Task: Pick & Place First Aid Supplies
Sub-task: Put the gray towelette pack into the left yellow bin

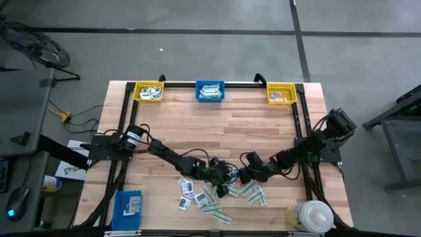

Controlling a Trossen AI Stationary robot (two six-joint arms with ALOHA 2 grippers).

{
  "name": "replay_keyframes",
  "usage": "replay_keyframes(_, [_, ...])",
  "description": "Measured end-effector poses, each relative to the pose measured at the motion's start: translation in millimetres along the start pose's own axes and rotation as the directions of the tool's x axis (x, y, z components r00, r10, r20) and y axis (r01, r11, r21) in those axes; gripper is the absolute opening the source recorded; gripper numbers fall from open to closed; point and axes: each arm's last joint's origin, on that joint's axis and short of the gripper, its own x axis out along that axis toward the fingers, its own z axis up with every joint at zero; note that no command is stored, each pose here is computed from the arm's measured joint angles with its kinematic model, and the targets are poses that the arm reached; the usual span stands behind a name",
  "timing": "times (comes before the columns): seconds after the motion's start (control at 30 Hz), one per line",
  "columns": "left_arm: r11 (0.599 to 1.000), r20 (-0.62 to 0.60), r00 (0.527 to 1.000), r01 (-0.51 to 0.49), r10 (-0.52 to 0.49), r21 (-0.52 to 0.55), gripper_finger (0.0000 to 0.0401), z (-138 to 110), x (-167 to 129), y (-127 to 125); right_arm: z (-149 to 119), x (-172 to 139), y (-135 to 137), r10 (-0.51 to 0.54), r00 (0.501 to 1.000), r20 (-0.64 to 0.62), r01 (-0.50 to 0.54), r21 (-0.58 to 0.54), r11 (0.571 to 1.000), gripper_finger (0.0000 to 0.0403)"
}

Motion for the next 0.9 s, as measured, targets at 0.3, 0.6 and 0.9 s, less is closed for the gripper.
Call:
replay_keyframes(0.3, [0.990, -0.040, 0.999, 0.014, -0.009, 0.139, 0.0037, 34.2, -51.7, -8.4, 3.8, -8.0, 0.8, -0.022, 0.999, 0.026, 0.023, -0.048, 0.999, 0.0001])
replay_keyframes(0.6, [0.958, 0.063, 0.977, -0.211, 0.203, 0.194, 0.0037, 76.4, -118.6, 4.1, 17.3, -30.1, 14.8, 0.039, 0.994, 0.097, -0.024, -0.150, 0.988, 0.0000])
replay_keyframes(0.9, [0.948, 0.121, 0.957, -0.280, 0.264, 0.151, 0.0038, 115.9, -173.6, 37.2, 48.6, -67.5, 39.0, 0.191, 0.952, 0.239, -0.130, -0.249, 0.960, 0.0000])
